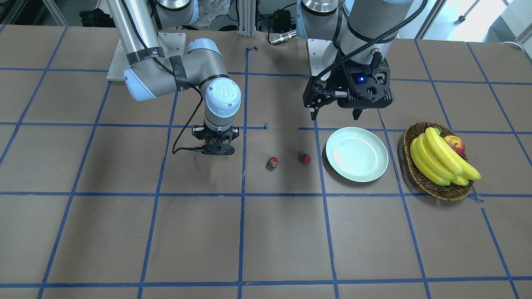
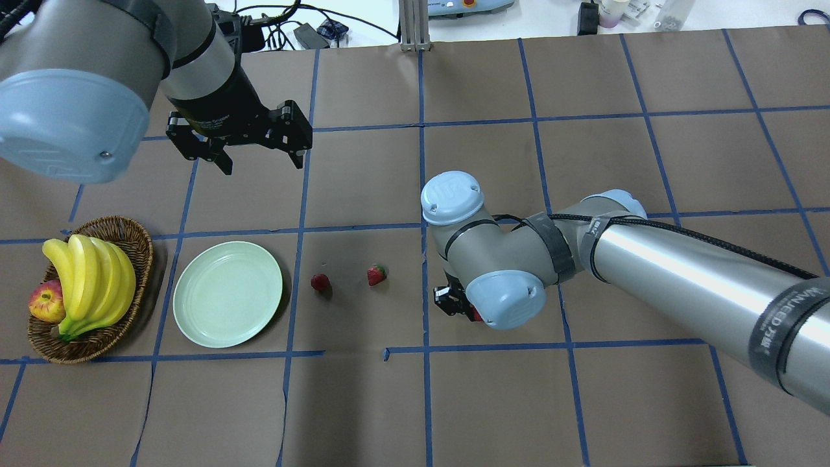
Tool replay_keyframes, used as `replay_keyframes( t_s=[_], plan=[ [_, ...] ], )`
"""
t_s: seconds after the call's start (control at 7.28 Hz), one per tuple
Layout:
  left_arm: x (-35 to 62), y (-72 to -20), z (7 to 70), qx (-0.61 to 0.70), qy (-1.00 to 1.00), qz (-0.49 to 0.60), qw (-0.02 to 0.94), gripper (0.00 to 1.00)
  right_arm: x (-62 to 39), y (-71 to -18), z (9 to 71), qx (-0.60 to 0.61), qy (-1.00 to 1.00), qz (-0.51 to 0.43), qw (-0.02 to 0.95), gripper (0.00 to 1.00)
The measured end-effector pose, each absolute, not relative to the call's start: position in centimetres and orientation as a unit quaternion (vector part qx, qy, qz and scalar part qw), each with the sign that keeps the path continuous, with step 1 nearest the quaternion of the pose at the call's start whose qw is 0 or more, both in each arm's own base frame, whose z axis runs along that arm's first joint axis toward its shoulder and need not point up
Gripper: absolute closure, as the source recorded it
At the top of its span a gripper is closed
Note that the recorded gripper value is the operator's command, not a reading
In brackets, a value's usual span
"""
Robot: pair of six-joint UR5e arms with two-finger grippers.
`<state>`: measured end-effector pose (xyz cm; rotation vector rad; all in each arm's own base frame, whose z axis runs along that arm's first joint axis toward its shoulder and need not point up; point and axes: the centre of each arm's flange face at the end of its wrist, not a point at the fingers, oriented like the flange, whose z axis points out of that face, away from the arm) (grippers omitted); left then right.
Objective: Collect all strawberries into plate
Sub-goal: 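Reach the right gripper to the last strawberry and grasp it, then place the strawberry in line with the others and open the right gripper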
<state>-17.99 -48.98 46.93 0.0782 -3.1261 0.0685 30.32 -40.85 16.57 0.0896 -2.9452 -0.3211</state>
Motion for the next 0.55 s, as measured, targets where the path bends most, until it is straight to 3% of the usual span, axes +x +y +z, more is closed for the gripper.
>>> replay_keyframes(
  t_s=[0.41,0.55],
  plan=[
    [-18.0,-49.0,46.9,0.025,-0.999,0.022,0.007,0.00,32.4,-43.7,19.6,0.012,-0.997,-0.069,0.022,0.99],
    [-18.0,-49.0,46.9,0.025,-0.999,0.022,0.007,0.00,33.9,-45.0,20.8,-0.006,-0.998,-0.055,-0.032,0.84]
  ],
)
